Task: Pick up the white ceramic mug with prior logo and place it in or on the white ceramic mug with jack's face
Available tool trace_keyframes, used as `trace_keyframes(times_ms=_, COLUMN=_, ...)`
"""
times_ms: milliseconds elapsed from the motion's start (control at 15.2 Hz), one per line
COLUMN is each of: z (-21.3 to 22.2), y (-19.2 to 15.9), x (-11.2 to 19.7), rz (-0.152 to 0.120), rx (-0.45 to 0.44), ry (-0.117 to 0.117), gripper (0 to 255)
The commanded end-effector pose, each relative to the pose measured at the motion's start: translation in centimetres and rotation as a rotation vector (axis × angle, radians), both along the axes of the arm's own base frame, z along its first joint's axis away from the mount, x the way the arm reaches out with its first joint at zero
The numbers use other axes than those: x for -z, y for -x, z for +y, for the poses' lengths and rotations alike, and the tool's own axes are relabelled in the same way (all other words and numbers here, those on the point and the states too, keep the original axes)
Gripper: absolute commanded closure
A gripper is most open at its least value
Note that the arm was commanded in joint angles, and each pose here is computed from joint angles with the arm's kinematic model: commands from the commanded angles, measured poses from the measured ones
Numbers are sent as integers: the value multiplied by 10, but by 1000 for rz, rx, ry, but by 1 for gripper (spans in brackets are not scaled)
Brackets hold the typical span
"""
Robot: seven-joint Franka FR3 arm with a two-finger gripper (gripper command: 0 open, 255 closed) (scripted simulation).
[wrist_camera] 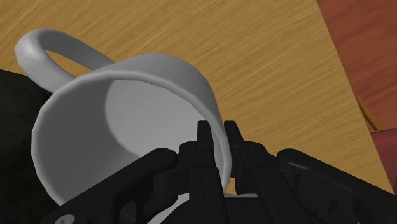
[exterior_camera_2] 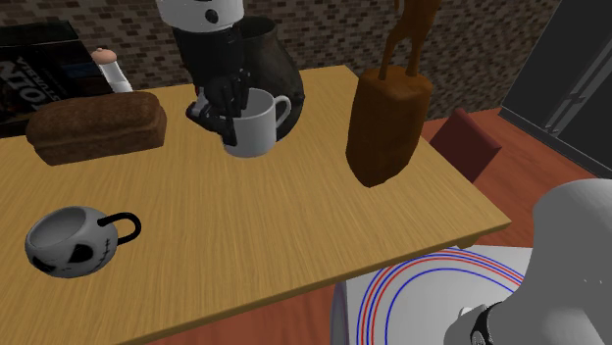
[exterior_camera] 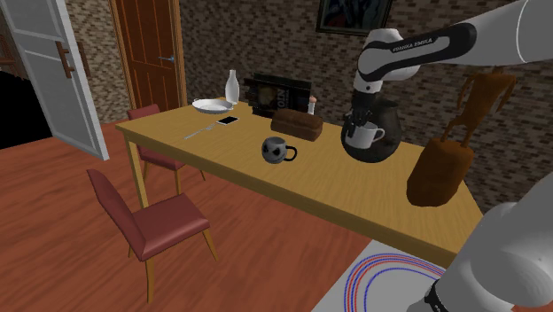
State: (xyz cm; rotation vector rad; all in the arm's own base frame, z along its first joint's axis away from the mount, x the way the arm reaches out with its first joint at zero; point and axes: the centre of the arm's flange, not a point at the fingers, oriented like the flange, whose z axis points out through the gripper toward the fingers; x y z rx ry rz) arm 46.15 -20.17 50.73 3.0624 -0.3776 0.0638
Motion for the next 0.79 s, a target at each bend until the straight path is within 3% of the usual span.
trace_keyframes(times_ms=0, z=14, y=-26, x=-4, rz=0, rx=0, ry=-1, gripper=255)
trace_keyframes(times_ms=726, z=81, y=-154, x=-8, rz=0, rx=0, ry=-1, gripper=255)
